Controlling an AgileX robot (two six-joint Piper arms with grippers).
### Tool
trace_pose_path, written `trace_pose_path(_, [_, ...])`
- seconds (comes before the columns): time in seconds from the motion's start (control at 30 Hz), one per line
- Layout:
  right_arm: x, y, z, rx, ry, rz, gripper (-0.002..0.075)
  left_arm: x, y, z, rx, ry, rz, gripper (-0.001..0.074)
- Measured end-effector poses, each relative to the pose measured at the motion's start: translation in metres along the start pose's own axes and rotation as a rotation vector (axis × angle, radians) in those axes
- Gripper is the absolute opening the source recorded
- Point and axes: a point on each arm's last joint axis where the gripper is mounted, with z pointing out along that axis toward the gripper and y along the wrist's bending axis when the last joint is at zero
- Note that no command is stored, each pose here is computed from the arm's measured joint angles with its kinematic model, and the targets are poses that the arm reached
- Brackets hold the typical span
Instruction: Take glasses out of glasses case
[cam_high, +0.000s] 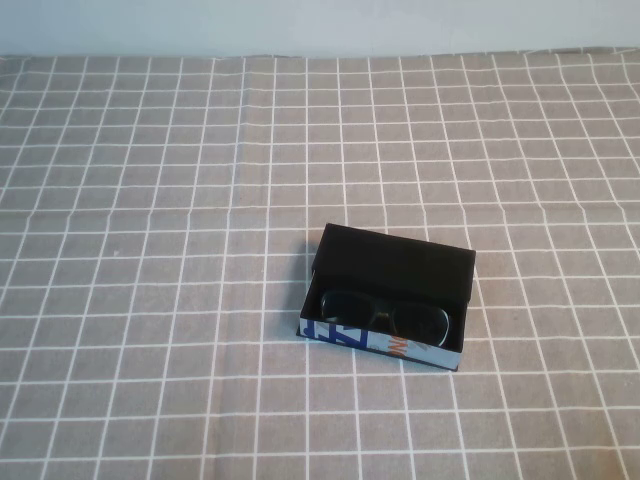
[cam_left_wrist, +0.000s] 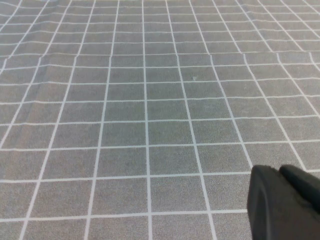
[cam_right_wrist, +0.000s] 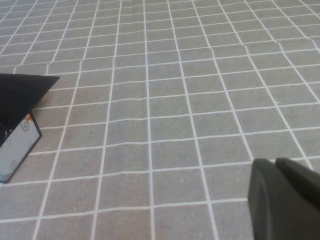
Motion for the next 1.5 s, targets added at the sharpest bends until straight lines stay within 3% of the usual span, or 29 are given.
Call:
trace_pose_path(1.37, [0.0005, -0.0001, 0.0002, 0.0, 0.002, 0.0, -0.0018, 0.0, -0.0001, 0.0, 0.001, 0.0, -0.002, -0.0005])
trace_pose_path(1.5, [-0.007, 0.001, -0.0001, -0.011, -0.081, 0.004, -0.0018, 0.0, -0.0001, 0.0, 0.001, 0.0, -0.002, -0.0005])
